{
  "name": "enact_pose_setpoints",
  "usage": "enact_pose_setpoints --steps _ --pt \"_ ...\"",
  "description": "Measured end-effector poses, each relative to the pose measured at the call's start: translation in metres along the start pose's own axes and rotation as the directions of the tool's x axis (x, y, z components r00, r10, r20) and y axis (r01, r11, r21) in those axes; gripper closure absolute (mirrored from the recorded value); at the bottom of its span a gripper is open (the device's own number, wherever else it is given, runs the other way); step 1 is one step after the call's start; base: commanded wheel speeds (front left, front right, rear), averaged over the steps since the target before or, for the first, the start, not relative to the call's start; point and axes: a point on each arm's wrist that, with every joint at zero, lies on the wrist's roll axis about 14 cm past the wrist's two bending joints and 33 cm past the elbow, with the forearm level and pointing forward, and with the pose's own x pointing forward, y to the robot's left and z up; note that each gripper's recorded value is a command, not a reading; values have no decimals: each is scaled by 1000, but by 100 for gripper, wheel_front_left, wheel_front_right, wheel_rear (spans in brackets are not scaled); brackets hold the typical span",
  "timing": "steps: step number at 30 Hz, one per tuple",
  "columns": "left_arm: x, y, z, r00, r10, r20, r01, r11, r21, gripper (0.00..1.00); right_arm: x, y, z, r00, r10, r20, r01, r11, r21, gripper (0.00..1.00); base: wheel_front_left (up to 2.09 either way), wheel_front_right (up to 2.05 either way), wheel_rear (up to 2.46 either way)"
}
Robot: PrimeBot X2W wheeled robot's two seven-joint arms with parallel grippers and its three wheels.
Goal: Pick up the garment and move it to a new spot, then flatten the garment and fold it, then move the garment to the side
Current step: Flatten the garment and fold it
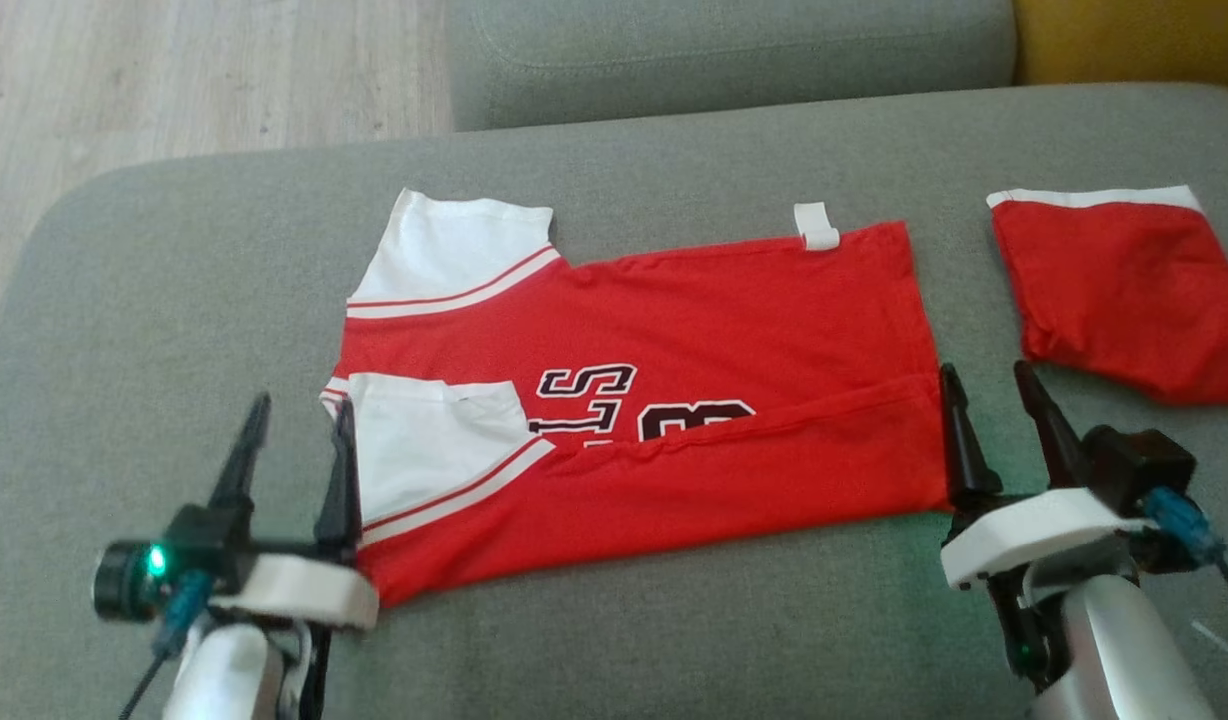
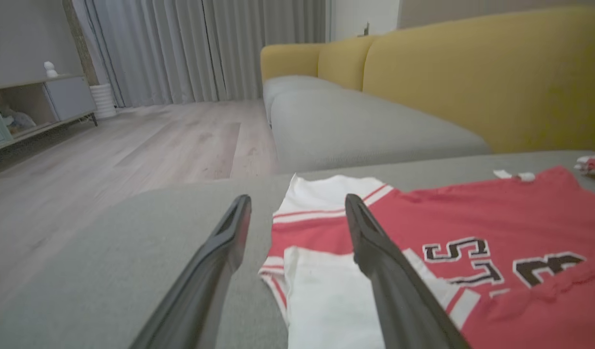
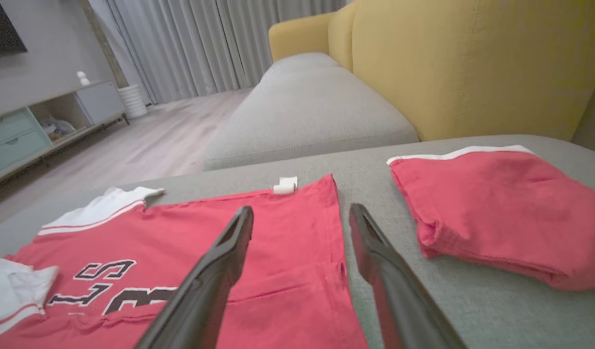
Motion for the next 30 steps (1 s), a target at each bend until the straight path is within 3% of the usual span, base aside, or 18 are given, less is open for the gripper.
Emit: enact_pose_setpoints --steps 5,9,14,20,25,30 --pt "13 -8 37 992 -16 123 20 999 -27 0 3 6 0 999 15 47 -17 1000 25 0 0 0 0" --pt "25 -12 29 992 -76 102 75 997 10 0 9 3 -5 999 9 47 -11 999 32 0 0 0 0" --pt "78 -11 31 980 -193 47 187 975 119 0 29 -1 -4 998 3 59 -5 1000 27 0 0 0 0" --pt "153 -8 22 956 -260 -137 285 931 226 0 49 -7 -20 999 -6 34 4 999 40 0 0 0 0" --pt "179 -15 -32 881 -310 -359 382 912 149 0 58 -14 -38 1000 -17 -7 18 999 36 0 0 0 0" --pt "204 2 -64 835 -285 -472 382 916 123 0 64 -31 -39 998 -59 -1 59 998 35 0 0 0 0"
